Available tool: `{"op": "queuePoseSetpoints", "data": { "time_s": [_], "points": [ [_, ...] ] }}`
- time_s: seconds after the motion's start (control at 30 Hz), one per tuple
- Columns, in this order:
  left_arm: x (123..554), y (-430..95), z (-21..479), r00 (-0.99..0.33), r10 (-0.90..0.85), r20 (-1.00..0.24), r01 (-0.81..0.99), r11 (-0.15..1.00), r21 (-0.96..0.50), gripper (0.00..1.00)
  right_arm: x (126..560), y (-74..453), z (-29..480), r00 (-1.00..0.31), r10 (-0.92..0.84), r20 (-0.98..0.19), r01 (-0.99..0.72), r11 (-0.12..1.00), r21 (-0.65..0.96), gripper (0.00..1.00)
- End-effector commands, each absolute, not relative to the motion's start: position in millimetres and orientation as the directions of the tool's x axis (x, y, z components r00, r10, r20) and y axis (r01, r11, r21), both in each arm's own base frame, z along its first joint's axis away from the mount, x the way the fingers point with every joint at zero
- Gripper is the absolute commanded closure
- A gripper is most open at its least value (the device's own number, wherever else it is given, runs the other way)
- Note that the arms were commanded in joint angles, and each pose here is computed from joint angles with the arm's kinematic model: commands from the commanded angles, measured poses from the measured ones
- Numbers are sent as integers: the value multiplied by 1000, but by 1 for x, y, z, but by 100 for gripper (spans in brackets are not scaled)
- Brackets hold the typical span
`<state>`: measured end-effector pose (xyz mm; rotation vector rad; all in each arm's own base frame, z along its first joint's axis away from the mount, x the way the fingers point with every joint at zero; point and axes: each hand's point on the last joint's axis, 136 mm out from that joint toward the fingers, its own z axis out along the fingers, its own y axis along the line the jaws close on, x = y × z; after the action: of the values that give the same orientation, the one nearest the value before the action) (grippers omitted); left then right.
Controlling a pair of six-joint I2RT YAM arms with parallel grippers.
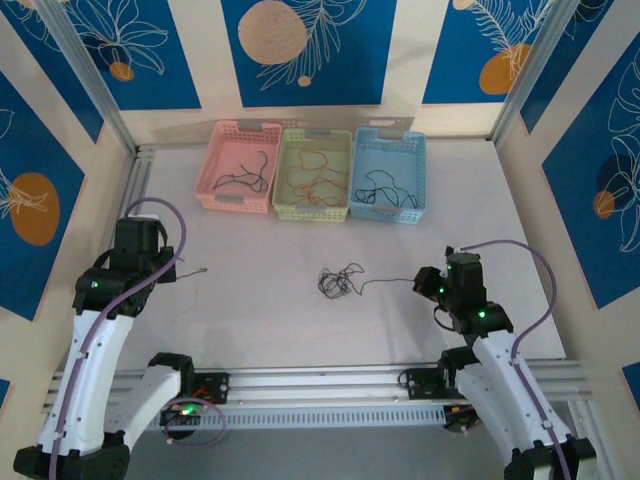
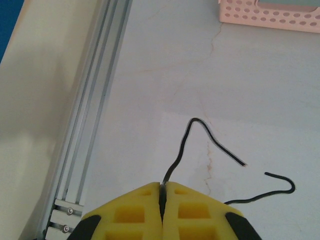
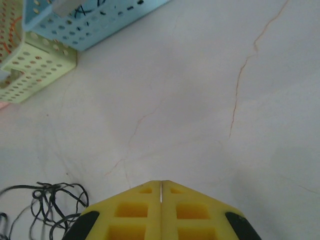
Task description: Untangle the cables
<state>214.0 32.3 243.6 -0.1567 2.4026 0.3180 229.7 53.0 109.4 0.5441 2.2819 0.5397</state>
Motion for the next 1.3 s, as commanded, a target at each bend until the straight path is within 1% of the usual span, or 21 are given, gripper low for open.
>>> {"op": "queuePoseSetpoints", "data": {
  "time_s": [0.0,0.1,0.2,0.33,0.5,0.73,0.9,1.0,1.1,1.27],
  "points": [
    [217,28,242,-743,-49,-667,-195,970,145,100,227,52,109,-638,548,-541,229,805,547,100],
    [223,12,247,-720,-52,-692,-135,989,66,100,227,59,112,-651,537,-537,192,801,567,100],
    [228,-22,250,-710,-48,-703,2,997,-71,100,228,69,118,-667,522,-531,141,789,598,100],
    [230,-71,250,-714,-67,-697,183,943,-279,100,229,79,125,-685,502,-529,89,777,623,100],
    [232,-98,236,-732,-119,-671,236,879,-414,100,231,85,131,-695,487,-529,54,770,636,100],
    [224,-137,213,-780,-67,-622,323,808,-492,100,234,103,145,-721,457,-521,-26,733,680,100],
    [219,-163,213,-798,-21,-602,390,744,-542,100,237,118,167,-723,423,-547,-119,703,701,100],
    [220,-178,221,-791,-34,-611,419,698,-581,100,240,120,184,-702,415,-579,-155,704,693,100],
    [225,-193,229,-785,-56,-617,441,649,-620,100,249,112,206,-659,432,-616,-147,729,669,100],
    [248,-209,258,-751,-101,-653,470,613,-635,100,265,80,231,-585,459,-669,-26,813,581,100]
  ]
}}
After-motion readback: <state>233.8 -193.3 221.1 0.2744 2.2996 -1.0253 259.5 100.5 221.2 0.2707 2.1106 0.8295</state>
